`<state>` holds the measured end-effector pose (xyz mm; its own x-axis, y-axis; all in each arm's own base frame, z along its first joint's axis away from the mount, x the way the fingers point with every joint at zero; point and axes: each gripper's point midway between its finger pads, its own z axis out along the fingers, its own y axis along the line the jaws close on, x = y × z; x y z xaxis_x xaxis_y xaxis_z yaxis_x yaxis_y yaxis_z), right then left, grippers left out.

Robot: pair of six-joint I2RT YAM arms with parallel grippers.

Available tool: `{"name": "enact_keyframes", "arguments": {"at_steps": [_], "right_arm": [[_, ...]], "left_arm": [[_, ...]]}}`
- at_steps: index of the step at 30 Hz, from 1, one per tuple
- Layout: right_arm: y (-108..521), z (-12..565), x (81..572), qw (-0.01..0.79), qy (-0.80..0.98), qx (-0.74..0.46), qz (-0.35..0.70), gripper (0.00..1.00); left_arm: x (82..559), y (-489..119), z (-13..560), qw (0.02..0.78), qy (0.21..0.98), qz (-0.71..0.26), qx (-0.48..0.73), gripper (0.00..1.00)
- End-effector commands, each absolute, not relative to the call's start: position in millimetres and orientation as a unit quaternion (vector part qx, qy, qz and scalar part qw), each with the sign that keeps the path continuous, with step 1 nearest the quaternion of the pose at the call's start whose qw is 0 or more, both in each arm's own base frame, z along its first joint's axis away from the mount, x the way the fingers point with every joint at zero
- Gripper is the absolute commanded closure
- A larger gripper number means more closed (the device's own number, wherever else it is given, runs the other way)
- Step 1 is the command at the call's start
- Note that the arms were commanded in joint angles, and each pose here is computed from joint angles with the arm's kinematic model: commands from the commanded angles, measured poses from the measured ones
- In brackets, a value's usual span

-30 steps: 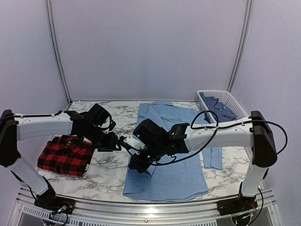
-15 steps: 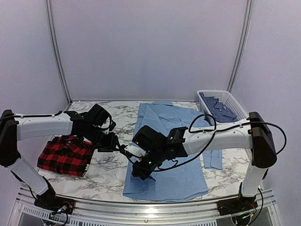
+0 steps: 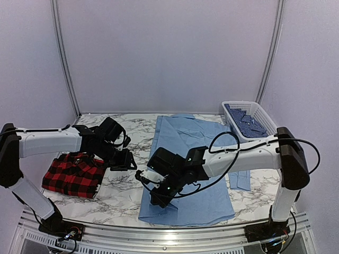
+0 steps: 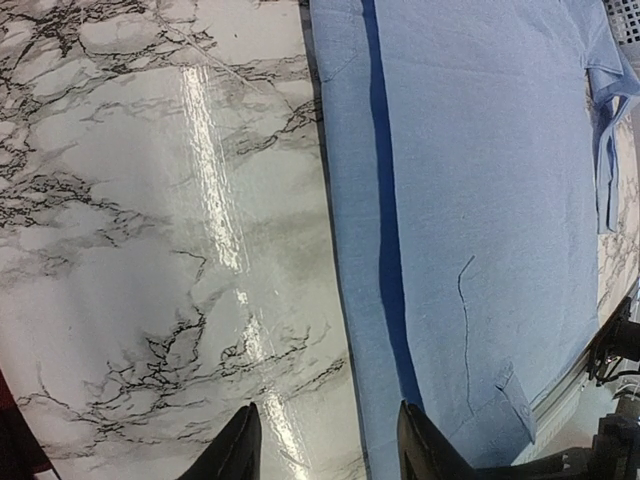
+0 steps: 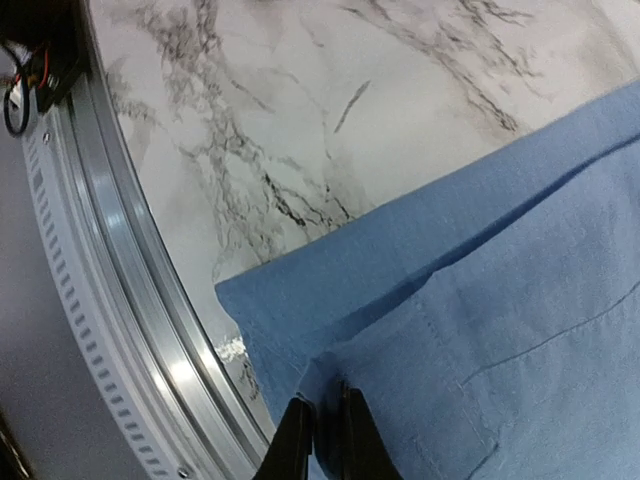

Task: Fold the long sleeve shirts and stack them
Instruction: Fold the sleeve of the 1/3-folded shirt, then move the 1/3-folded shirt to the center of the board.

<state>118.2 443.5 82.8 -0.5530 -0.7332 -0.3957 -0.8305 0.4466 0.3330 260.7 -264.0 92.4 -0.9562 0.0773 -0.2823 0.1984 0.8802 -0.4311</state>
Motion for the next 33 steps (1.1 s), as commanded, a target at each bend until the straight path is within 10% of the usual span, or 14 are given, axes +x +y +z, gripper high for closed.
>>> {"name": "enact_keyframes", "arguments": {"at_steps": [1,10,22,33], "right_arm": [[453,89,117,0.103,0.843,-0.46,0.261,0.83],[454,124,158,0.17,0.854,-0.406,0.277,0.43],[385,167,336,0.341,0.89,-0.185,0.241,0.53],[380,178,368,0.374,0.884,-0.152,0.238,0.65]], "left_arm": [[260,-265,97,0.137,0.956,-0.247,0.075,0.52],[258,-269,95,0.134,0.953,-0.259,0.08,0.51],[241,-286,77,0.121,0.953,-0.253,0.112,0.47],[389,-321,115,0.263,0.934,-0.212,0.112,0.46]]}}
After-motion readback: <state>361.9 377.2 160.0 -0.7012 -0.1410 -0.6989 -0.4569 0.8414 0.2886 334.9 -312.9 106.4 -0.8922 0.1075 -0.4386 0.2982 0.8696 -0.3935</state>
